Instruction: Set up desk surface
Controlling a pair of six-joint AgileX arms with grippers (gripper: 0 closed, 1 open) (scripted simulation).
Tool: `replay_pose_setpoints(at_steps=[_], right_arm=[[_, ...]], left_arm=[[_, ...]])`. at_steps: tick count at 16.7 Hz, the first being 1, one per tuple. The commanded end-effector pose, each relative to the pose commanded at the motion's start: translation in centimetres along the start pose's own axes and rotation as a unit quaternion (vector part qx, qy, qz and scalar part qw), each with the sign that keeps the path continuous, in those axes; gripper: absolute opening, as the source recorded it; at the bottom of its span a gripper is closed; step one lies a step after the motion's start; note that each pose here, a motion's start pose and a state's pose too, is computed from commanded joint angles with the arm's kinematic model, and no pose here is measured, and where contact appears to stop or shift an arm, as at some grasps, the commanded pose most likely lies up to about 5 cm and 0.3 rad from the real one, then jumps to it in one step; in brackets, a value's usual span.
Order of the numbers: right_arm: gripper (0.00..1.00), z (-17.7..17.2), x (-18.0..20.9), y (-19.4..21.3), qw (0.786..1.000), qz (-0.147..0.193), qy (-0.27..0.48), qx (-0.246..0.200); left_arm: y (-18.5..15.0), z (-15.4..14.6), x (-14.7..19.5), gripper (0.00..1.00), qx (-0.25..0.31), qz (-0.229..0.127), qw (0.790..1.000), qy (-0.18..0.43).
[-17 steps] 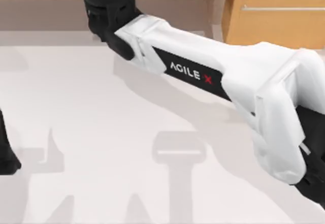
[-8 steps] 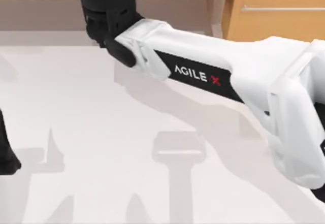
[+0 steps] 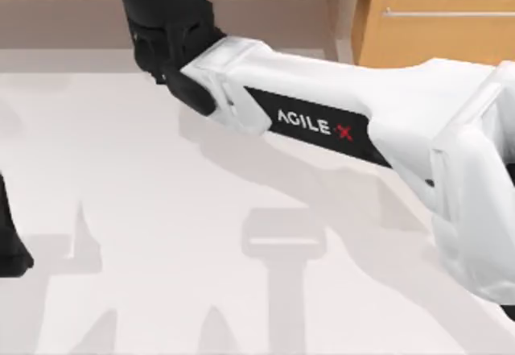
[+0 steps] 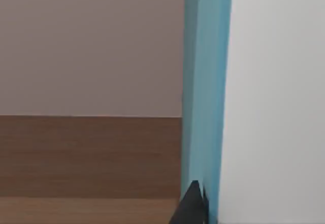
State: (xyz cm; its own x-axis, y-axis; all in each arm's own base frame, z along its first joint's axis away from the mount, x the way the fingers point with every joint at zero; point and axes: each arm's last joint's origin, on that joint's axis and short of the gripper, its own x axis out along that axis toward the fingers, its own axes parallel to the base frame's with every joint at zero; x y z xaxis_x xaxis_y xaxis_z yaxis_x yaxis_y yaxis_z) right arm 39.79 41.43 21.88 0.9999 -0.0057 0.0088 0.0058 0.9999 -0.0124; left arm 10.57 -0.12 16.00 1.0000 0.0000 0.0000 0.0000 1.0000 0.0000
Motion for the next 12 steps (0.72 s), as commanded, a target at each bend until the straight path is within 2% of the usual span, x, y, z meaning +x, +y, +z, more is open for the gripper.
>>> replay_pose_setpoints(at_steps=[1,3,7,10,12], right_arm=[[0.0,0.1,-0.2,0.1,1.0,0.003,0.0,0.001],[0.0,0.5,-2.1,1.5,0.999,0.033,-0.001,0.008],[0.0,1.6,-7.9,4.4,0.991,0.13,0.005,0.035],[0.0,5.8,-10.3,3.5,0.978,0.182,-0.012,0.099],[0.0,10.0,-10.2,0.8,0.967,0.195,-0.039,0.158]], left_arm=[[0.0,0.0,0.0,1.0,0.0,0.0,1.0,0.0],[0.0,0.0,0.0,1.0,0.0,0.0,1.0,0.0],[0.0,0.0,0.0,1.0,0.0,0.0,1.0,0.0],[0.0,0.0,0.0,1.0,0.0,0.0,1.0,0.0],[0.0,0.0,0.0,1.0,0.0,0.0,1.0,0.0]])
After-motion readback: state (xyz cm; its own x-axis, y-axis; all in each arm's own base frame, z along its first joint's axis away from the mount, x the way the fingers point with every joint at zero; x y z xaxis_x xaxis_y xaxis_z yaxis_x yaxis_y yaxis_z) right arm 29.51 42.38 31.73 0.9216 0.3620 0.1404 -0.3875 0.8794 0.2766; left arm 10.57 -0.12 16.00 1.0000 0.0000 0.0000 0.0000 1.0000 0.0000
